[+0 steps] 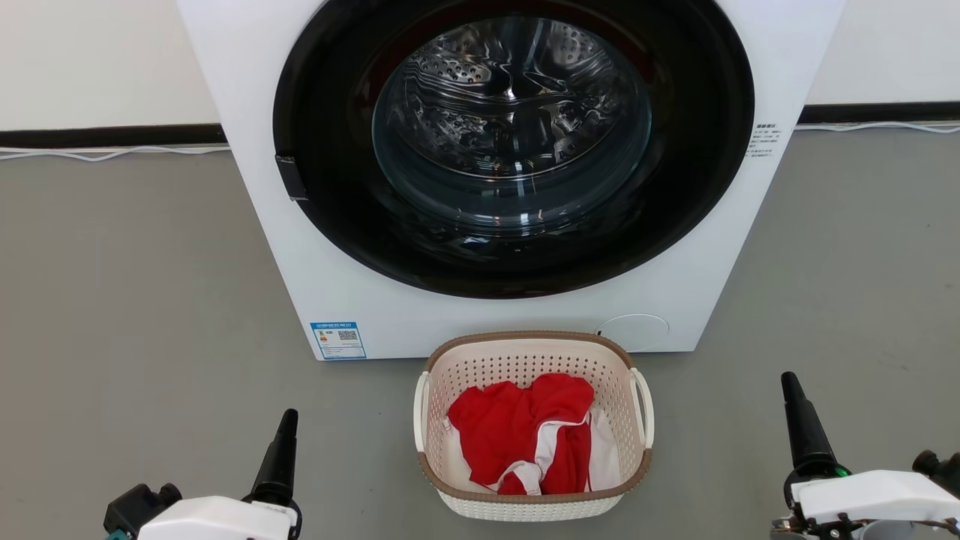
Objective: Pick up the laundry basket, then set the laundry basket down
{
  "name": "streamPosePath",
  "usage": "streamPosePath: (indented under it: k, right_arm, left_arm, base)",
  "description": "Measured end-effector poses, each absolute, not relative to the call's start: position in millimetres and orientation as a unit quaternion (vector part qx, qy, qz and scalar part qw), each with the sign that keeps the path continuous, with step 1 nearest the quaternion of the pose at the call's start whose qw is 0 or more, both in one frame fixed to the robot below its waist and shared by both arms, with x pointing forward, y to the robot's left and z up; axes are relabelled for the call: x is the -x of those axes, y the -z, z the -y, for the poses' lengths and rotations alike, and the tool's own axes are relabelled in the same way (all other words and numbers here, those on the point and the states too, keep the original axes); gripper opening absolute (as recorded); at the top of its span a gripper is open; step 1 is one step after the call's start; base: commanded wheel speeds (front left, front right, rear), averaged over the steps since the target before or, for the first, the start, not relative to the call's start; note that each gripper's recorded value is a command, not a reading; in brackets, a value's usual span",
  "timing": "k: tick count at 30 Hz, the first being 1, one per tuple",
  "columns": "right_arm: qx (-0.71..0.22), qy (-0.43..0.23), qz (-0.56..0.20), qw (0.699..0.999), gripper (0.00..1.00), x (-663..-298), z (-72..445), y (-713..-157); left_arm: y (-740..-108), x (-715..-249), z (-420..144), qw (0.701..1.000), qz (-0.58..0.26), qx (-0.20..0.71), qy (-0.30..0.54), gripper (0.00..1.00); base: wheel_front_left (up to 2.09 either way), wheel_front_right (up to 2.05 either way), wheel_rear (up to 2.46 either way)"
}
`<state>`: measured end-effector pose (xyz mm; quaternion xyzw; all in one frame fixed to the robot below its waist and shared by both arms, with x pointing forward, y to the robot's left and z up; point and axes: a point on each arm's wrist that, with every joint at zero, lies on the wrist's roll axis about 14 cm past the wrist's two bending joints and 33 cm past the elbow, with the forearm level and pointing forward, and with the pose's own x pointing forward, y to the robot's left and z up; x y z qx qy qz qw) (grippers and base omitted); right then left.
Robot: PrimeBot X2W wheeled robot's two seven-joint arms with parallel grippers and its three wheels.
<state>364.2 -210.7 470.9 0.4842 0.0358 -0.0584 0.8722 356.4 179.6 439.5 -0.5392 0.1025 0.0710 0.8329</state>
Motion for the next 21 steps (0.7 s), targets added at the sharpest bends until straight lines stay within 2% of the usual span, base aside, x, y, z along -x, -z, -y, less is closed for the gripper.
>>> streamPosePath:
  k: [13,21]
  right_arm:
    - [-0.39,0.05,-0.035,0.919,1.0,-365.5,208.9,-474.0]
    - [-0.344,0.049,-0.036,0.937,1.0,-364.9,209.6,-473.4]
  left_arm:
    - [-443.0,-357.3,-181.5,0.884,-0.099,0.452,-0.07,1.0]
    - [-444.6,-357.1,-180.7,0.901,-0.096,0.418,-0.068,1.0]
  base:
    - [0.0,0.0,0.0]
    - [0.0,0.0,0.0]
